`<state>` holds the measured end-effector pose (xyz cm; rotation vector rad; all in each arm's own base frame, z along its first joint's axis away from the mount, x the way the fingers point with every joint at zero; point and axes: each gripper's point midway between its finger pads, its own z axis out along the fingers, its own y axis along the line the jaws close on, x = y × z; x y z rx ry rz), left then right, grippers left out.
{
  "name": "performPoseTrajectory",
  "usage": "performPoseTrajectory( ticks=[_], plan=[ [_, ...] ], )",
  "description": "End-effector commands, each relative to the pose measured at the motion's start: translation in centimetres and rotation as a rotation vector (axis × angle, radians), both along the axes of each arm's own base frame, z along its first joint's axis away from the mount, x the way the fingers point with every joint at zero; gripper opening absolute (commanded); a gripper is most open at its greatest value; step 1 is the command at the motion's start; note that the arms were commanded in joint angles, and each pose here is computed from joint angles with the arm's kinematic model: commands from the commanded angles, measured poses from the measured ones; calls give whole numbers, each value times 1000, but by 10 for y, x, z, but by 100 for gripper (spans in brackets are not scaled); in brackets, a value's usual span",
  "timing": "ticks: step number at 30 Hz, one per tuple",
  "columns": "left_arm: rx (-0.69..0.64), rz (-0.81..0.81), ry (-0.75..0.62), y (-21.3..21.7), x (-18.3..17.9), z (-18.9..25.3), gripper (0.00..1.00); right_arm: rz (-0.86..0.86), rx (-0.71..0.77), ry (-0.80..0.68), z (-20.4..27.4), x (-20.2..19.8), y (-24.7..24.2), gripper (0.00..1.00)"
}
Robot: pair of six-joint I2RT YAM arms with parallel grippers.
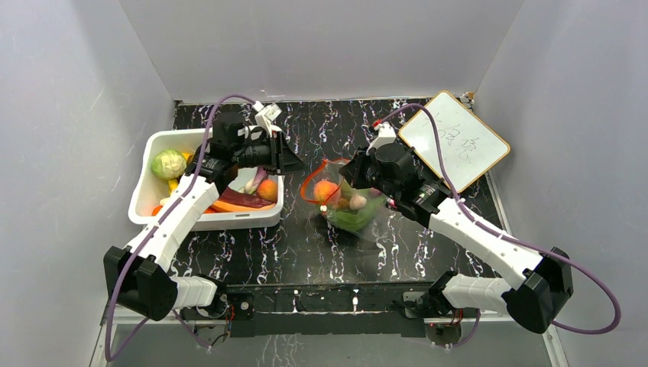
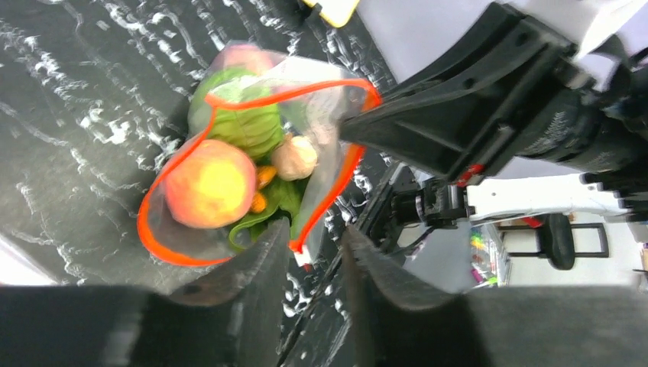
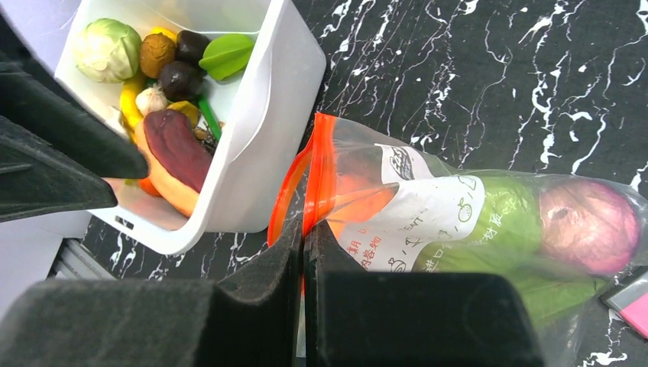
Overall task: Place the food in the zip-top bag and seal the zipper
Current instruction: Adjust the zipper food storage bag at the center of the board, then pick up the fake vegetable from the bin.
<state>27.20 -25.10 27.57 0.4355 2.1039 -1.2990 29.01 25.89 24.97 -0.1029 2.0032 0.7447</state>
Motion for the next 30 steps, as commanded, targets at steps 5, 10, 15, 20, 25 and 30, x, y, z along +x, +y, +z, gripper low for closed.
performPoseTrajectory(
  ticks=[5, 10, 15, 20, 25, 30],
  plan=[
    [255, 175, -108, 40, 17, -1, 98, 57, 151, -155, 70, -5, 10, 0],
    [413, 299, -154, 70, 31, 1, 98, 57, 170, -184, 82, -10, 6, 0],
    [583, 501, -181, 114, 50, -4, 98, 59, 174, -199, 86, -14, 2, 0],
    [746, 636, -179, 162, 67, -15, 98, 73, 183, -208, 88, -20, 0, 0],
    [709, 791, -87, 221, 80, -23, 93, 88, 180, -222, 91, -24, -1, 0],
    [709, 951, -74, 267, 86, -32, 81, 93, 180, -229, 92, -27, -4, 0]
  ],
)
